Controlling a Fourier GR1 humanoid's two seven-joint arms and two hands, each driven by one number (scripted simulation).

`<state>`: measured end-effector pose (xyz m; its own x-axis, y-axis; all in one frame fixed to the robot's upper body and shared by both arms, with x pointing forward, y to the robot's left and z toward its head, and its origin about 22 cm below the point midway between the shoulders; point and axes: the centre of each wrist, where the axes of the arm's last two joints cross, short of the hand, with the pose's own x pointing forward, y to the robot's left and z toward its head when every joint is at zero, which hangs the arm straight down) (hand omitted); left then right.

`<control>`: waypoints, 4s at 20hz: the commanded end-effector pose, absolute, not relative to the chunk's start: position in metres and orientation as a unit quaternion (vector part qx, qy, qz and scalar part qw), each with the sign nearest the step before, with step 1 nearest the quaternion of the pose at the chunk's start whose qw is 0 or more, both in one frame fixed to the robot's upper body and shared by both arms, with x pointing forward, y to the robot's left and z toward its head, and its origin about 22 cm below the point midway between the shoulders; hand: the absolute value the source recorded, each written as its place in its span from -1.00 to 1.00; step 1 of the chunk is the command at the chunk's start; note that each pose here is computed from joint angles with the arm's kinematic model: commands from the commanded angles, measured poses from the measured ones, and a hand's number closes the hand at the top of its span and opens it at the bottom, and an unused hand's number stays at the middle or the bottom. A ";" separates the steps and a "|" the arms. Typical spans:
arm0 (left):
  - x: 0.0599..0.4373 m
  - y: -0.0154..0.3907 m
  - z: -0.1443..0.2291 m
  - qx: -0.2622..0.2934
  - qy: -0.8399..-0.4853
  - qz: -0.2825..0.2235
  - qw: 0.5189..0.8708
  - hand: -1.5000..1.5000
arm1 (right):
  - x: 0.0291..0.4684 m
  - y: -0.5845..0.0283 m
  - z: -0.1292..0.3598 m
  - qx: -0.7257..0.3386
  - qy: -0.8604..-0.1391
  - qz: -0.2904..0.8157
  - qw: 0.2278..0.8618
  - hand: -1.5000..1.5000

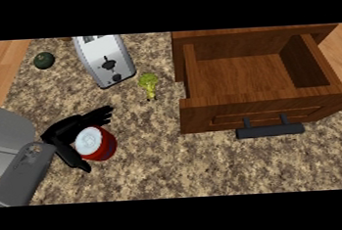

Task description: Pick up the can, place it into the drawer and close the drawer

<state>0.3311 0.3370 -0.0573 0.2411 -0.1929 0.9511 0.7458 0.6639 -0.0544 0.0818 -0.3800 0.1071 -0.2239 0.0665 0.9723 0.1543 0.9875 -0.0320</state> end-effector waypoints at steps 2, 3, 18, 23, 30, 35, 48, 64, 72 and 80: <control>0.320 0.332 -0.077 -0.354 -0.532 -0.285 0.715 -1.00 | 0.070 -0.390 0.102 -0.072 -0.781 -0.032 0.620 -1.00; 0.325 0.328 -0.075 -0.347 -0.533 -0.289 0.715 -1.00 | 0.073 -0.378 0.112 -0.069 -0.779 -0.027 0.623 -1.00; 0.332 0.285 -0.080 -0.458 -0.488 -0.288 0.685 1.00 | 0.068 -0.378 0.107 -0.056 -0.781 -0.045 0.621 -1.00; 0.343 0.279 -0.061 -0.493 -0.499 -0.297 0.648 1.00 | 0.056 -0.379 0.110 -0.067 -0.772 -0.048 0.630 -1.00; 0.319 0.294 -0.091 -0.170 -0.675 0.096 0.711 1.00 | 0.051 -0.378 0.110 -0.093 -0.773 -0.068 0.624 -1.00; 0.340 0.247 -0.064 -0.128 -0.719 0.119 0.672 1.00 | 0.045 -0.367 0.114 -0.082 -0.774 -0.059 0.625 -1.00; 0.350 0.163 0.082 -0.114 -0.745 0.090 0.651 1.00 | 0.068 -0.356 0.107 -0.076 -0.778 -0.073 0.620 -1.00; 0.380 0.093 0.178 -0.096 -0.763 0.054 0.637 1.00 | 0.060 -0.355 0.125 -0.066 -0.778 -0.068 0.621 -1.00; 0.393 0.048 0.190 -0.078 -0.762 0.044 0.641 1.00 | 0.070 -0.372 0.109 -0.070 -0.778 -0.060 0.622 -1.00; 0.405 0.018 0.229 -0.087 -0.758 0.033 0.645 1.00 | 0.076 -0.360 0.120 -0.065 -0.775 -0.054 0.626 -1.00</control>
<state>0.4010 0.0348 0.2077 -0.1585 0.1761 0.9715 0.0812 0.9830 -0.1650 0.0724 -0.3623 0.1168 -0.2182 0.0323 0.9754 0.1791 0.9838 0.0075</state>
